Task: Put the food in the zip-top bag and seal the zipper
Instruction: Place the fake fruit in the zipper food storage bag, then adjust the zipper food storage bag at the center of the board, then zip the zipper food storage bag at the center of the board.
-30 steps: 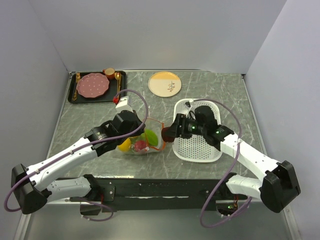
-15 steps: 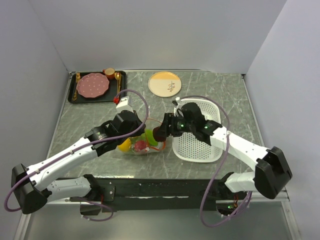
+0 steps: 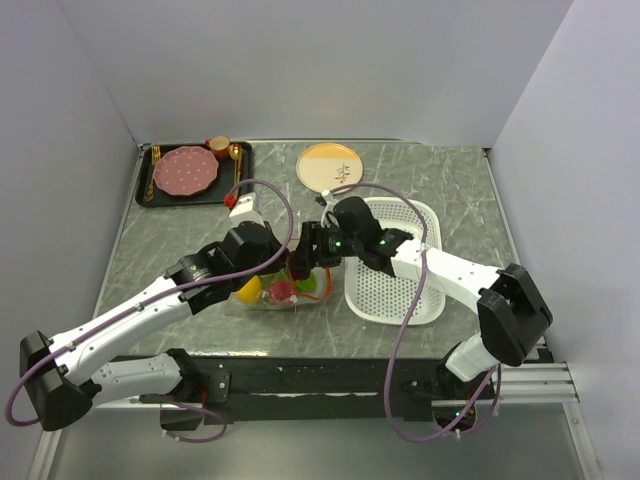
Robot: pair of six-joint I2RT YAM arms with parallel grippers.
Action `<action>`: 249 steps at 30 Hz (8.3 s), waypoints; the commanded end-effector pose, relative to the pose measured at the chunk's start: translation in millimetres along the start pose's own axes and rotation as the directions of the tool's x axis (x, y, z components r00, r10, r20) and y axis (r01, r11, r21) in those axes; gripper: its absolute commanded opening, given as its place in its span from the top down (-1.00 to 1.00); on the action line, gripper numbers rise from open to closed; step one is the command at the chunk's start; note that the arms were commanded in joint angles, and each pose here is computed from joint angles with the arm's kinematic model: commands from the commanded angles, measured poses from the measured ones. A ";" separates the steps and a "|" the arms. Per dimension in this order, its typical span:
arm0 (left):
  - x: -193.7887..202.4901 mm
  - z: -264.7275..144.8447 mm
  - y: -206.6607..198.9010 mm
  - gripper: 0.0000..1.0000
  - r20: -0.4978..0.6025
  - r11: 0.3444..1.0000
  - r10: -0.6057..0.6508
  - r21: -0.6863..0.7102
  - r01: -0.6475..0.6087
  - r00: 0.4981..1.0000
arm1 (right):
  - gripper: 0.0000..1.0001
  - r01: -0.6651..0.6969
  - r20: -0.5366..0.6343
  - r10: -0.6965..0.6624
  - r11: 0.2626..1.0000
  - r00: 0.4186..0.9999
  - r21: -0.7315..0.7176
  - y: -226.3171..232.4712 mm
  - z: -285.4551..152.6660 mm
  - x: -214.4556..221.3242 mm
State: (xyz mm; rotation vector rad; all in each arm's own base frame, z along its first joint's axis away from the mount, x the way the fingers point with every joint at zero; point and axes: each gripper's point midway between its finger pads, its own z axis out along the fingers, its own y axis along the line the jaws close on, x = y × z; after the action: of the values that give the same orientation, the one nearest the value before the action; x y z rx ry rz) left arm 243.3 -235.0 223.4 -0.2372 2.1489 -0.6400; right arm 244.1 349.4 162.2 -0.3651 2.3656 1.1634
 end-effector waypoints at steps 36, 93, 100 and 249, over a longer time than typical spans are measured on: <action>-16.5 -9.6 -6.2 0.98 0.066 0.997 -0.065 0.047 0.062 0.996 | -0.77 -0.076 0.213 0.011 0.950 0.977 0.302 -44.6 -77.2 -6.8; -21.4 -23.2 -34.1 0.96 0.056 0.978 -0.047 0.205 0.034 0.997 | 1.00 0.041 0.047 -0.051 0.983 0.998 0.181 -5.5 -20.0 -36.8; -18.5 -15.5 -56.3 0.91 0.026 0.962 0.040 0.268 -0.046 0.999 | 1.00 -0.015 0.074 -0.007 0.958 0.997 0.288 -30.8 -22.8 -30.7; 77.9 -1.0 -31.8 0.95 -0.262 0.614 -0.694 0.270 0.742 0.670 | -0.21 -0.379 0.294 0.353 0.925 0.888 0.034 -0.2 -116.9 16.5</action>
State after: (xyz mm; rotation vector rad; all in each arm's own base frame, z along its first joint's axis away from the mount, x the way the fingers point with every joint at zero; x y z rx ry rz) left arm 189.3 -280.2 158.4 -1.0130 2.0006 -1.4732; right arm 218.5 234.5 207.3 0.2468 2.2618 1.0024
